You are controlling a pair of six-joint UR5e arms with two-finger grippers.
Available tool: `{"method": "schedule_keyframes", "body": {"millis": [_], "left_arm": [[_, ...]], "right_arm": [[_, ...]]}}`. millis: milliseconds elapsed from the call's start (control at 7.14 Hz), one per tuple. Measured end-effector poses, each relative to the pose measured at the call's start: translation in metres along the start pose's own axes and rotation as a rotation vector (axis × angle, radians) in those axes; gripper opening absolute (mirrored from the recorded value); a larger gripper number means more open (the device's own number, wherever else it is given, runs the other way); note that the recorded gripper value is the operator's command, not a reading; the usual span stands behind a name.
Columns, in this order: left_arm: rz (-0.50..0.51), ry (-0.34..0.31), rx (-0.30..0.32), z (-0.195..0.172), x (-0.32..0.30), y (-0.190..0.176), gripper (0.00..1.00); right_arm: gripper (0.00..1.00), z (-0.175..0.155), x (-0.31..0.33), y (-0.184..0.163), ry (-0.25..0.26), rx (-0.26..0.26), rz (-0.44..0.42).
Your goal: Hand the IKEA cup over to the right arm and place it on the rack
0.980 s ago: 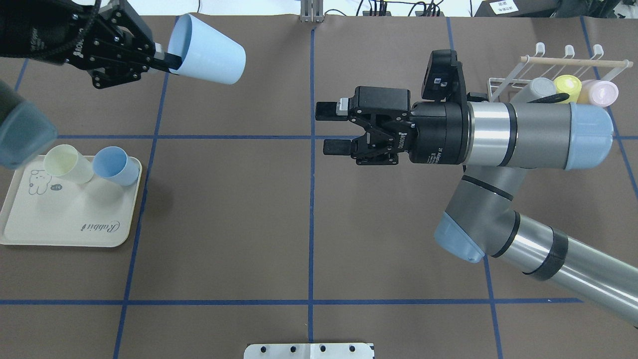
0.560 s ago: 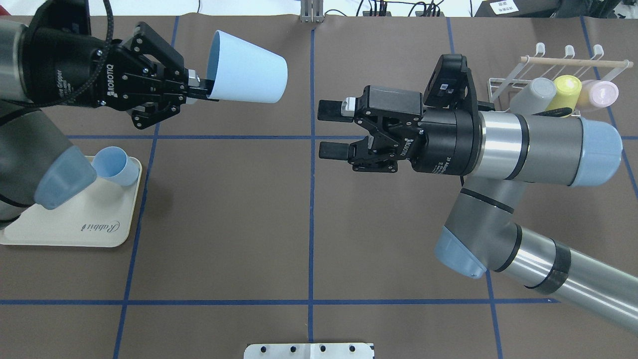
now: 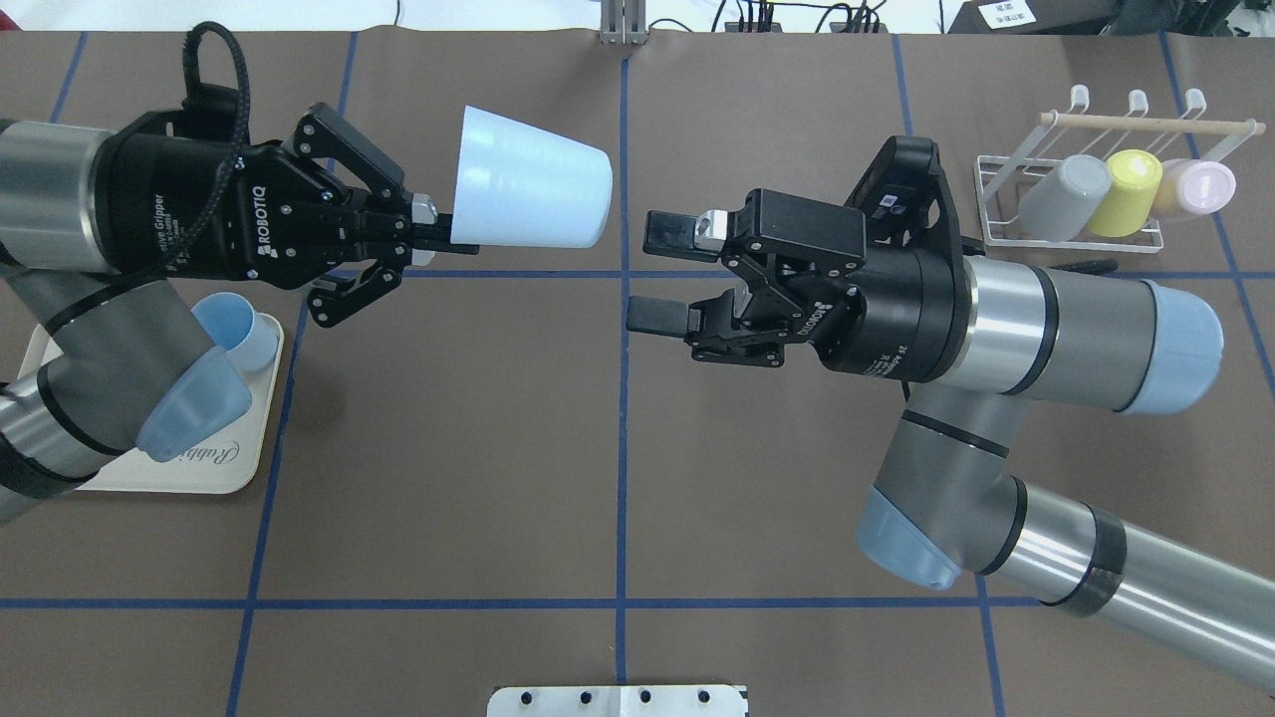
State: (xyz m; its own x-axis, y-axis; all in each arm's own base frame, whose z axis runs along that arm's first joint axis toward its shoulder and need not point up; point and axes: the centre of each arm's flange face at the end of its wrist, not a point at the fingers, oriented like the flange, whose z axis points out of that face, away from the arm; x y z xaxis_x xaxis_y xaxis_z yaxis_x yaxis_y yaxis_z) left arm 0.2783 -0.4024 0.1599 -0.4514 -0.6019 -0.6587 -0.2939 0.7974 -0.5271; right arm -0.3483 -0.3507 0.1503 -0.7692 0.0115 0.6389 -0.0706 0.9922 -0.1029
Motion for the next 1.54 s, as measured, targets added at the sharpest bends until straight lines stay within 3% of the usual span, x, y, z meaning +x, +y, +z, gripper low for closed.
{"method": "schedule_keyframes", "body": {"millis": [280,560,1541], "left_arm": [[-0.136,-0.001,-0.031,0.007,-0.003,0.005,0.0],[-0.207,0.004,-0.065,0.008,-0.004,0.011,0.0],[-0.24,-0.009,-0.114,0.018,-0.012,0.027,0.0]], "right_arm": [[0.98,0.0,0.0,0.0,-0.002,0.0,-0.004],[0.98,0.002,-0.001,0.0,-0.007,0.001,-0.007],[0.98,0.007,-0.001,-0.001,-0.03,0.04,-0.001]]}}
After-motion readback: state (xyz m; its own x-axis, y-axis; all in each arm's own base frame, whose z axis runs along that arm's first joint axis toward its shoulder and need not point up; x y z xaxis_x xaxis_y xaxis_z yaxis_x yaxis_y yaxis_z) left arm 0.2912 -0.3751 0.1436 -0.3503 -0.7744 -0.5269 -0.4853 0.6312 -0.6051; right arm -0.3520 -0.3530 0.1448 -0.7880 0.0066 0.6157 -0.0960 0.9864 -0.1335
